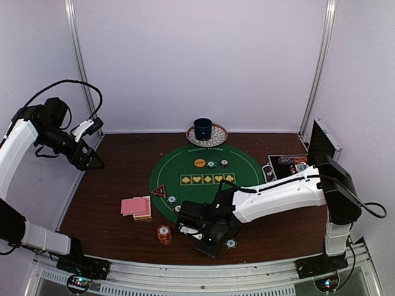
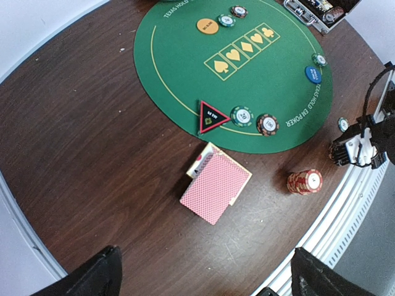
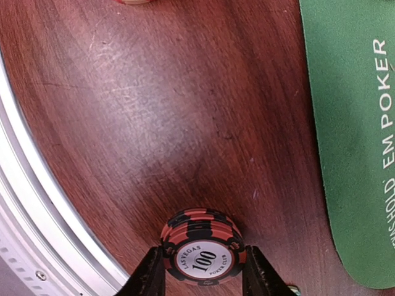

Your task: Distribute texas hold em gaming equipment

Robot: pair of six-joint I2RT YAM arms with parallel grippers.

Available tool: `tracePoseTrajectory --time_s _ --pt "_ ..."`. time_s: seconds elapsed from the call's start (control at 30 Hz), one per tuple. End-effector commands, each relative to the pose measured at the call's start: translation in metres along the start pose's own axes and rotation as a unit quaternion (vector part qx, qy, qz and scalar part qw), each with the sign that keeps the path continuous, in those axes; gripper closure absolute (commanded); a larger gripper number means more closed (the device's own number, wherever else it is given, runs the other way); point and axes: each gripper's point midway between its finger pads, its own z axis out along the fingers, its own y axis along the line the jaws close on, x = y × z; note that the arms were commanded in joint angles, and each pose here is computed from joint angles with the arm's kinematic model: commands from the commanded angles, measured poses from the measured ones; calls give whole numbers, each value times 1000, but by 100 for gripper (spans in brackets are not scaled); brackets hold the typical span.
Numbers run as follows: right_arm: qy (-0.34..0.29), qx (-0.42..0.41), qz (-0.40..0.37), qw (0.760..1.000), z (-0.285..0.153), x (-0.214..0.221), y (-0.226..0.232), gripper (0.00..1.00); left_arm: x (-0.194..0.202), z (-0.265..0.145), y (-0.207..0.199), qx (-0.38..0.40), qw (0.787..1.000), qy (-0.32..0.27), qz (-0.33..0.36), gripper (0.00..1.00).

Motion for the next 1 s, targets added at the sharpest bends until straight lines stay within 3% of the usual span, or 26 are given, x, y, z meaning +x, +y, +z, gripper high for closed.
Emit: tracePoseTrajectory --time_s 0.0,0.33,0.7,0.97 --pt "-24 20 -4 1000 -26 -7 -5 74 -4 -7 -3 -6 1000 -10 14 2" --pt "-54 39 43 997 -56 -17 -45 78 -5 -7 -2 -6 1000 -10 14 3" --pt "-35 66 152 986 -17 -1 -134 81 -5 -7 -3 -4 1000 -9 14 3" --pt "-15 70 164 984 4 12 -143 81 -5 -7 -3 -5 1000 -10 15 2"
